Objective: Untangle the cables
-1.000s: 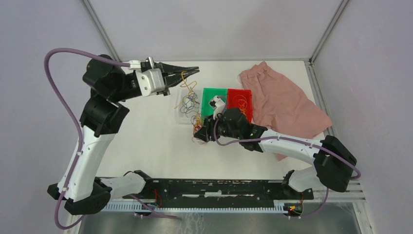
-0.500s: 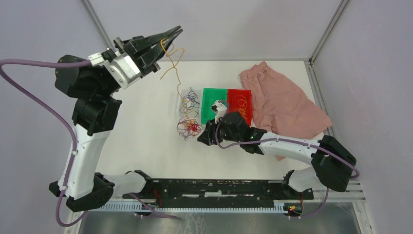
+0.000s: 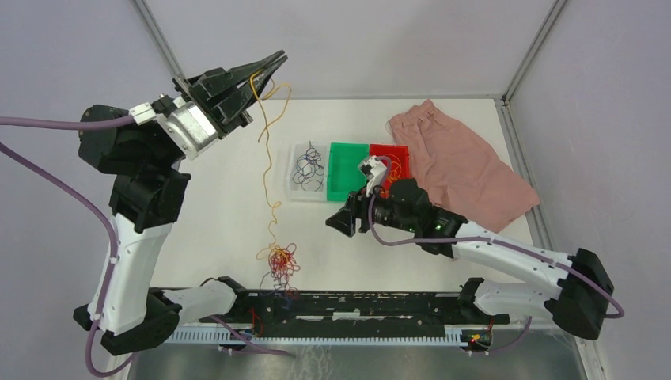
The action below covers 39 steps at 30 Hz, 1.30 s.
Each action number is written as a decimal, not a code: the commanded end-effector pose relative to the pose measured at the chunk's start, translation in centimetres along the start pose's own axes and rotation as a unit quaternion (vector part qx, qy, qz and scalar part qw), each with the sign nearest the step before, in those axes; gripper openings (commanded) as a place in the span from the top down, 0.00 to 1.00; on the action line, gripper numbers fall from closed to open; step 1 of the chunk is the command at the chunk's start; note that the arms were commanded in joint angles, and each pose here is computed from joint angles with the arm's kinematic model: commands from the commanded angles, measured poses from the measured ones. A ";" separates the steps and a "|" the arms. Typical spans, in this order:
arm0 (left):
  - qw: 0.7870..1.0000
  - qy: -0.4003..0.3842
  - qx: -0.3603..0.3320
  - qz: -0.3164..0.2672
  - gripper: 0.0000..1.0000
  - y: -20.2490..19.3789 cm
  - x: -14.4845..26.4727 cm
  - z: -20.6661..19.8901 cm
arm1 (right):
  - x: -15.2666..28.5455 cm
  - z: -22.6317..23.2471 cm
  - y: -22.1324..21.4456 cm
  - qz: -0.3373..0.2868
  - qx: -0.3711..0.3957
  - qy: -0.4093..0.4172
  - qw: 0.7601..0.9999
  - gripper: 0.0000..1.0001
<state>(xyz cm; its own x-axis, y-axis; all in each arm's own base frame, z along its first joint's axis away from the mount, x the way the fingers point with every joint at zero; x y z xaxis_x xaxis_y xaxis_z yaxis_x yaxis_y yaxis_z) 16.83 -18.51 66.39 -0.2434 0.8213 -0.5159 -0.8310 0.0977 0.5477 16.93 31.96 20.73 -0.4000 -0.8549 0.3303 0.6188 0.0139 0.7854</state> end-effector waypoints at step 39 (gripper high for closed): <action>0.998 -0.041 0.011 -0.038 0.97 1.5 -1.1 -0.5 | -8.2 0.9 5.7 -0.085 0.110 0.057 0.989 0.50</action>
<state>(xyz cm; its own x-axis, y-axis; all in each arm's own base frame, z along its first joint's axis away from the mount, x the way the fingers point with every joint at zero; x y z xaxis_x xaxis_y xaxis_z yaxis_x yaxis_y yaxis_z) 17.64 -20.60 64.16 -0.1938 0.8811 -0.4313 -0.7852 0.1243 0.6066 22.84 39.09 23.43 -0.3857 -0.9082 0.1623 0.3537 0.0170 0.9352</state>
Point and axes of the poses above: each gripper's point midway between its finger pads, its own x axis back along the fingers, its own z axis along the line the jaws close on, y = z × x, the point moved 3 cm from there along x, back along the fingers, and after that the axes turned 2 degrees about x, right-handed, at the moved point
